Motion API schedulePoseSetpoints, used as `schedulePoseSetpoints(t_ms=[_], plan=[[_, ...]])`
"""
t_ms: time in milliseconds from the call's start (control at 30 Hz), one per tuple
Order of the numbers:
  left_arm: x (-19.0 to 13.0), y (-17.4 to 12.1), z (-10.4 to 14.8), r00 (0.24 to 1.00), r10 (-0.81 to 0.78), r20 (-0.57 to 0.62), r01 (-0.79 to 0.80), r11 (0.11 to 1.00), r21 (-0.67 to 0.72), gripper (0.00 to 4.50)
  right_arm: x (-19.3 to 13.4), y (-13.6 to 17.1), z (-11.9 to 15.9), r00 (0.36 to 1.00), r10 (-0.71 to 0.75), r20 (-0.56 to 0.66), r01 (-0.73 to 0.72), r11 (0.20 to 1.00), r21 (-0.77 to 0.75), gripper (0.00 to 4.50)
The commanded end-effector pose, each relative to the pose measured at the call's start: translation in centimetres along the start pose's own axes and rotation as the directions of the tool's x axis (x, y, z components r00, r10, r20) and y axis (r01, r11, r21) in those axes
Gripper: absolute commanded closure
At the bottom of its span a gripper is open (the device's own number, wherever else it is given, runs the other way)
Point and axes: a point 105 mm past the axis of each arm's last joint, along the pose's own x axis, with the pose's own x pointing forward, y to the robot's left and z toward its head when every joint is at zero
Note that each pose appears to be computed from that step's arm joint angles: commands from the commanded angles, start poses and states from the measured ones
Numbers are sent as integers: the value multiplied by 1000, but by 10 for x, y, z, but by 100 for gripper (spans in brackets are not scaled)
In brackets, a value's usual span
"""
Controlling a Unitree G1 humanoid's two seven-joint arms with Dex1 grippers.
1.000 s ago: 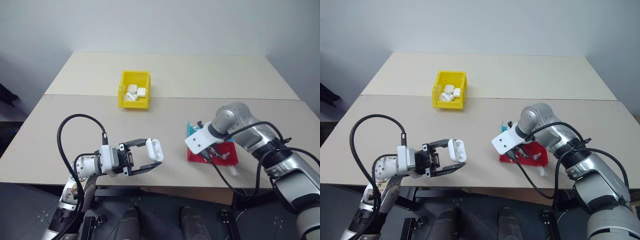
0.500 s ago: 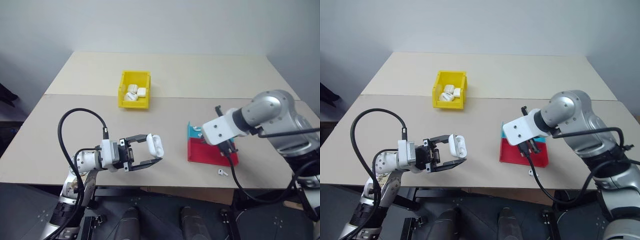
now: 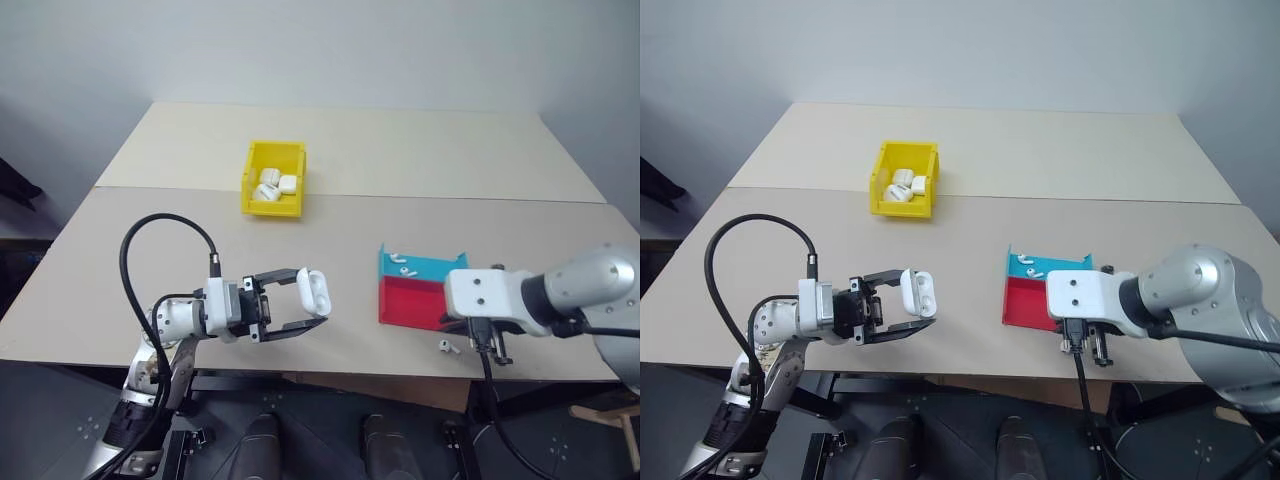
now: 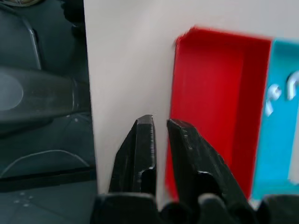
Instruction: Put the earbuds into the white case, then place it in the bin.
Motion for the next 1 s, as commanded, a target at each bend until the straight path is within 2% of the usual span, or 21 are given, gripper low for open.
schedulePoseSetpoints(t_ms=[33,267,567,1000], plan=[[5,-2,3,1000,-13,27,13,1000,8,176,-2,-1,-3,998,-59,-33,61,996,66,264],[6,-1,0,999,-25,29,25,1000,14,176,15,4,-19,995,-37,-89,48,991,124,264],[3,-2,0,1000,-26,12,26,999,24,176,37,-3,-32,989,-34,-141,52,991,127,264],[0,-4,0,1000,-24,-5,24,999,26,176,46,-4,-29,991,1,-131,11,996,92,264]])
